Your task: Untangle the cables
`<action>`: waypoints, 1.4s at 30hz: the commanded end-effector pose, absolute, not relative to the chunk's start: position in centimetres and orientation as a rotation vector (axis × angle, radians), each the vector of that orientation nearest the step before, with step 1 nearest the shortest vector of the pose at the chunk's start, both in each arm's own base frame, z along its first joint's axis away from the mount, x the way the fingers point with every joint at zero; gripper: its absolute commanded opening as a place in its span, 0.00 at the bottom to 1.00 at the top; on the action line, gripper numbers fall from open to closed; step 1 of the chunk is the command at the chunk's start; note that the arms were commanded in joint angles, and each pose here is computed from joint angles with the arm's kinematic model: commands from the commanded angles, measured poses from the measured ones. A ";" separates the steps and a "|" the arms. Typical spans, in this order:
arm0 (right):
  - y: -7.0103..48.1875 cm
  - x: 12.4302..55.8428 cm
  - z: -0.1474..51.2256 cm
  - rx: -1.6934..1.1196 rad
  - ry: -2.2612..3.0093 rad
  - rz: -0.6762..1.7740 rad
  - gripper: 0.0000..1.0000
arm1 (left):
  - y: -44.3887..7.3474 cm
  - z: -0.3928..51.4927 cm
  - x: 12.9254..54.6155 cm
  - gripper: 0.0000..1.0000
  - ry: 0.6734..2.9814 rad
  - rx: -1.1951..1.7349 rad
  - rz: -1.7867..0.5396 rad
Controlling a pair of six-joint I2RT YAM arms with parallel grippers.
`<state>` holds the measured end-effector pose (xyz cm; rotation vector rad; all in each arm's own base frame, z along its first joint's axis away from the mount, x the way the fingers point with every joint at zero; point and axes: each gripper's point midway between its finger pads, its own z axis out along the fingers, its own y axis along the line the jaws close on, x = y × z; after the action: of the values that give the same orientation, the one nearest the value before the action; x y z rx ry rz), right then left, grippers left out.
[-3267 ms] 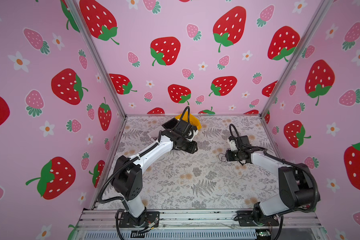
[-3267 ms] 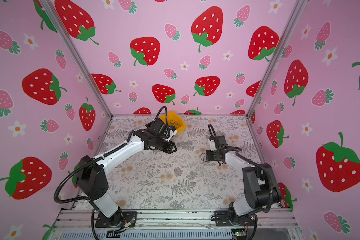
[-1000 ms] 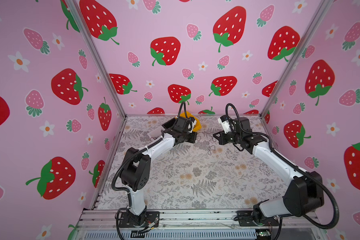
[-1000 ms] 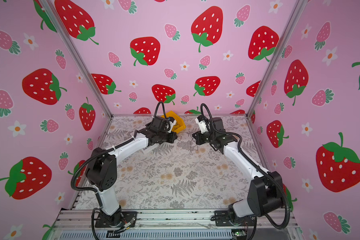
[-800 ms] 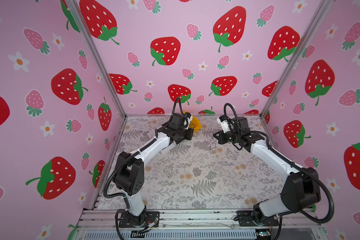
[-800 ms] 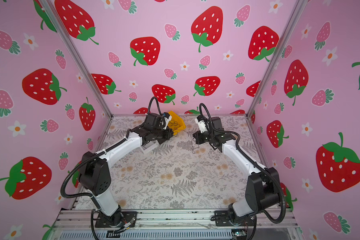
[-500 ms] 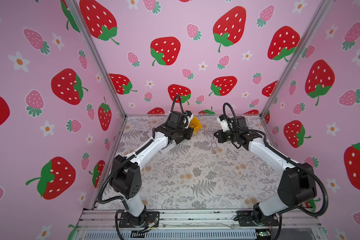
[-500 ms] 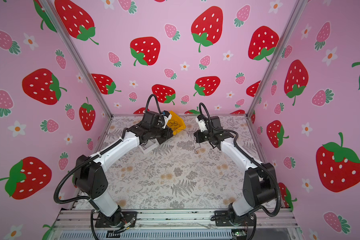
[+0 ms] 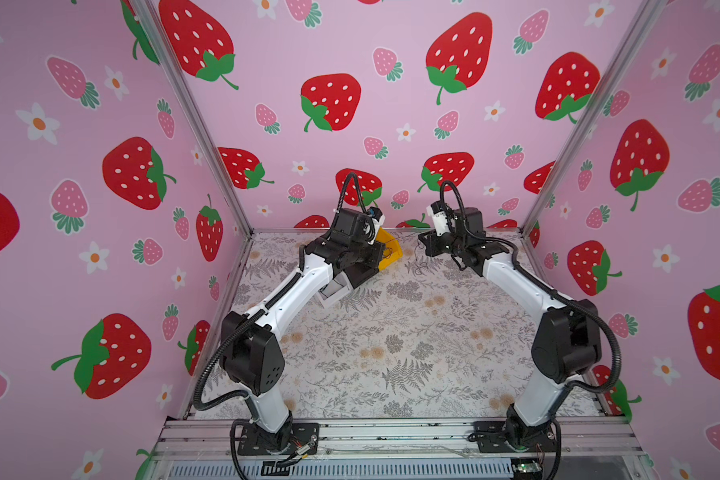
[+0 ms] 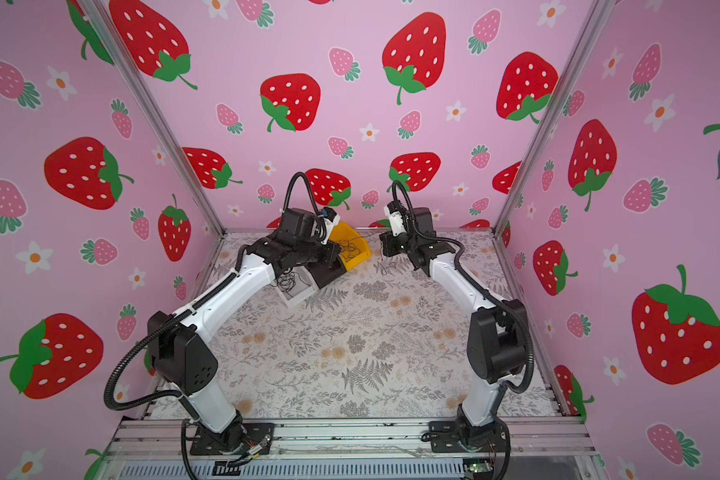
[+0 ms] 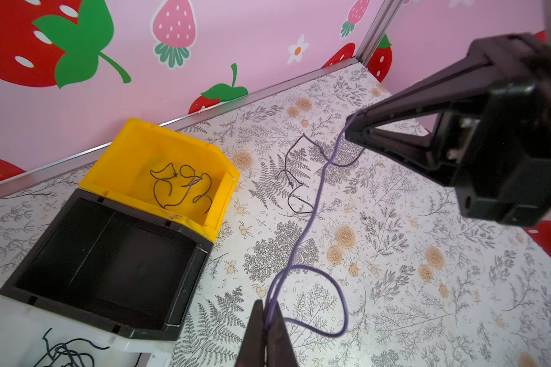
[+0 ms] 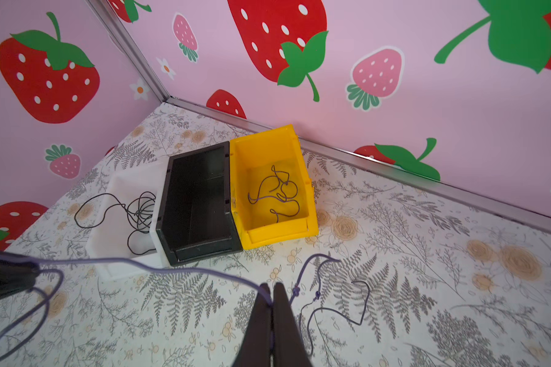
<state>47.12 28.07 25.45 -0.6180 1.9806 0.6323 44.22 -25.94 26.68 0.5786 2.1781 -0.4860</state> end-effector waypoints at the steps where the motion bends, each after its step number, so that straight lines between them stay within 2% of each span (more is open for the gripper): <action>1: 29.8 48.3 27.5 -0.667 1.866 0.689 0.00 | -25.1 26.9 45.7 0.03 2.191 0.549 -0.496; 6: 32.7 48.5 28.6 -0.758 1.765 0.767 0.00 | -24.5 25.9 47.0 0.15 2.214 0.504 -0.538; 12: 35.5 48.9 30.8 -0.824 1.640 0.758 0.00 | -23.7 25.3 47.8 0.35 2.233 0.458 -0.557; 15: 36.3 49.6 31.7 -0.830 1.597 0.768 0.00 | -22.4 25.5 47.8 0.40 2.228 0.415 -0.546; 24: 39.3 52.0 32.1 -0.865 1.448 0.785 0.00 | -18.2 25.3 46.0 0.43 2.225 0.287 -0.524; 32: 41.2 53.8 35.3 -0.858 1.308 0.794 0.00 | -16.5 25.0 43.7 0.43 2.238 0.250 -0.508; 42: 41.4 52.4 41.0 -0.857 1.158 0.788 0.00 | -16.1 24.2 42.6 0.43 2.257 0.232 -0.513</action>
<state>53.95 41.21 37.30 -0.8327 1.2773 0.7910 42.59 -16.47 23.59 0.2434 2.2769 -0.5166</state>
